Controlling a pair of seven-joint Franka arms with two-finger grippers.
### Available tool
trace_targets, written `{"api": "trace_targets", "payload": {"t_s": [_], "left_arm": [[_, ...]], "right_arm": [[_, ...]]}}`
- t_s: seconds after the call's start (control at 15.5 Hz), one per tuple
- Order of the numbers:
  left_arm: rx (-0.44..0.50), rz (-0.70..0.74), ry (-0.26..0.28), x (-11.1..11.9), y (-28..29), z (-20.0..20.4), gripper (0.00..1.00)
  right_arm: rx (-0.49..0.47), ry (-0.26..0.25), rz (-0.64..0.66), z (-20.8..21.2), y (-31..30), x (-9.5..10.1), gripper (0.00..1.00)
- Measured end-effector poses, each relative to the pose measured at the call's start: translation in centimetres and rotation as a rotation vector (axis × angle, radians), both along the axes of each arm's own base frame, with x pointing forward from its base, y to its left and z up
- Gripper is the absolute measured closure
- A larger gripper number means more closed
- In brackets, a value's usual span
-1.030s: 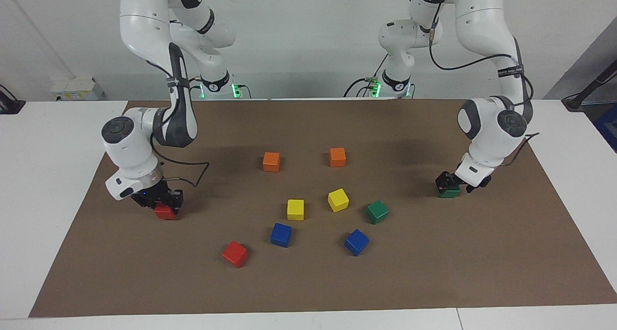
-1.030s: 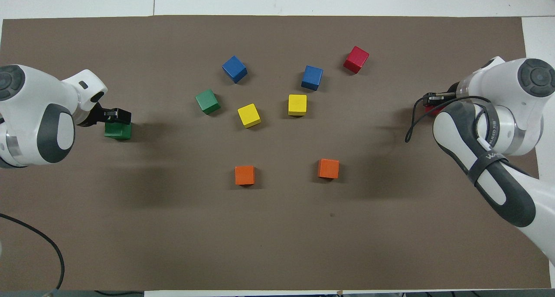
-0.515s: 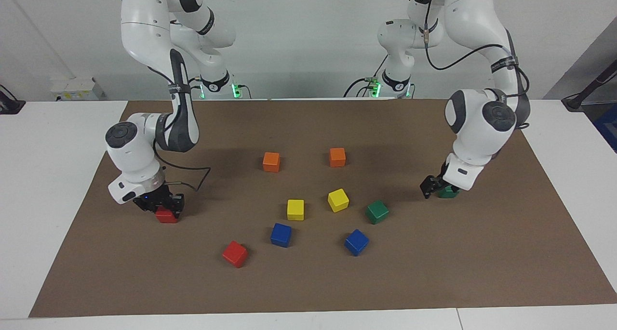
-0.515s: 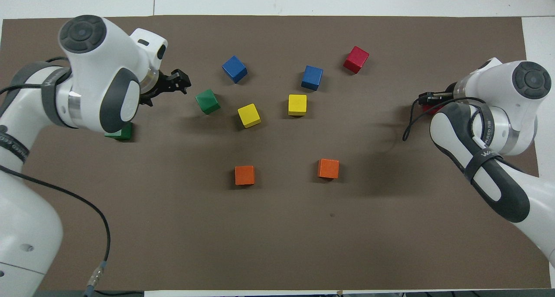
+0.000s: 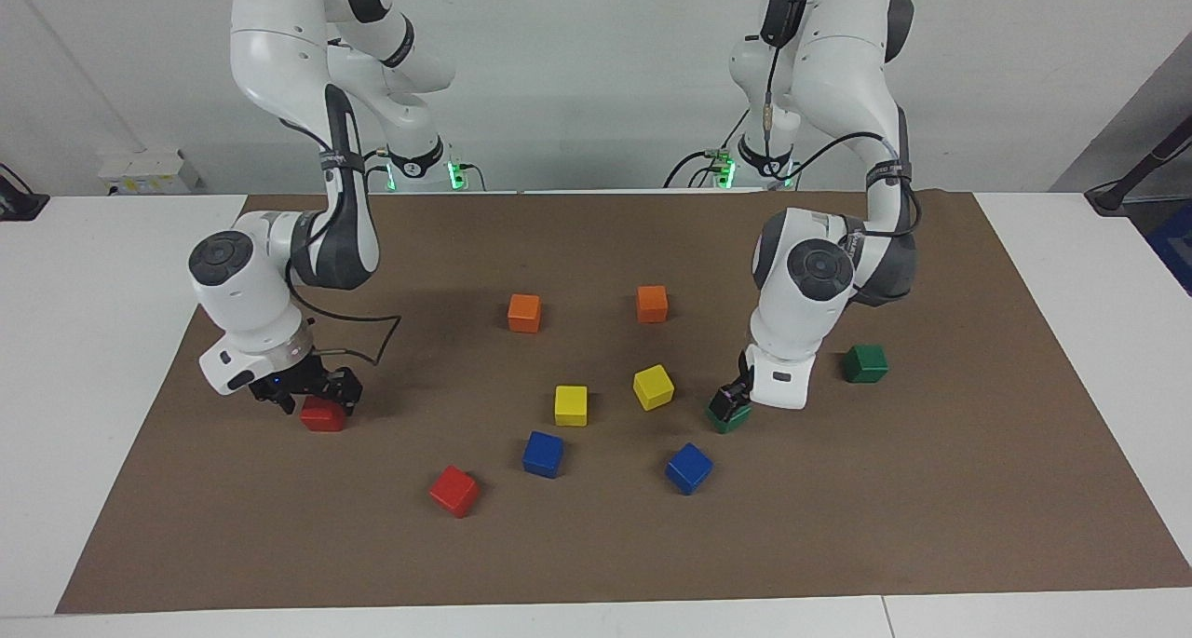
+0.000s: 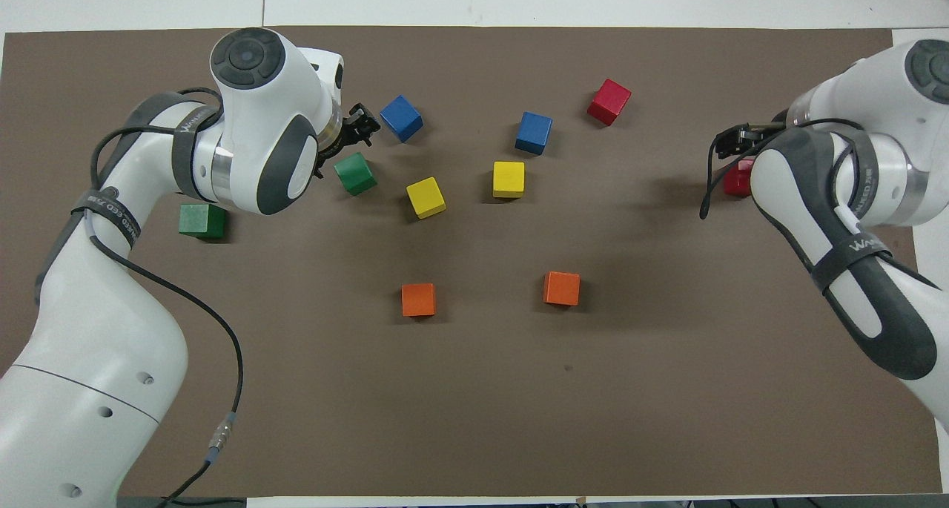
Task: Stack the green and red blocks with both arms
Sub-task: 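Grasp the other green block with the left gripper while the right gripper grasps red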
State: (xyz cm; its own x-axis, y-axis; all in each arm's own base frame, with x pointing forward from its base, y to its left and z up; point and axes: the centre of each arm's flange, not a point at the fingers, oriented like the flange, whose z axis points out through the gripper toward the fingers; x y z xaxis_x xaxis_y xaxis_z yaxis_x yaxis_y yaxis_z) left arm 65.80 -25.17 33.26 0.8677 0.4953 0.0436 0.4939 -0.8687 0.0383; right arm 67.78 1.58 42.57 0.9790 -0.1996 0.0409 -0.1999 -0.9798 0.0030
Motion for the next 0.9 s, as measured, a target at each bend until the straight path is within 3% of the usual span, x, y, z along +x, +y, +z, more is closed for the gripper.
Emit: {"api": "trace_targets", "payload": {"t_s": [0.19, 0.45, 0.52, 0.71, 0.9], "left_arm": [[0.003, -0.012, -0.021, -0.7, 0.0, -1.8, 0.0], [0.027, -0.046, -0.023, -1.7, -0.7, -3.0, 0.0], [0.027, -0.048, -0.023, -1.8, -0.8, -2.9, 0.07], [0.031, -0.049, -0.017, -1.9, -0.8, -2.8, 0.43], [0.096, -0.087, 0.052, -2.2, 0.1, -1.3, 0.45]], "right_arm": [[0.005, 0.0, -0.127, 0.6, 4.8, 1.6, 0.0], [0.002, 0.007, -0.245, -1.9, 8.7, 6.0, 0.0], [0.002, 0.004, -0.254, -2.9, 9.5, 6.9, 0.0], [-0.001, 0.002, -0.248, -6.0, 11.4, 8.4, 0.0], [0.006, -0.026, -0.243, -6.1, 11.9, 9.3, 0.0]]}}
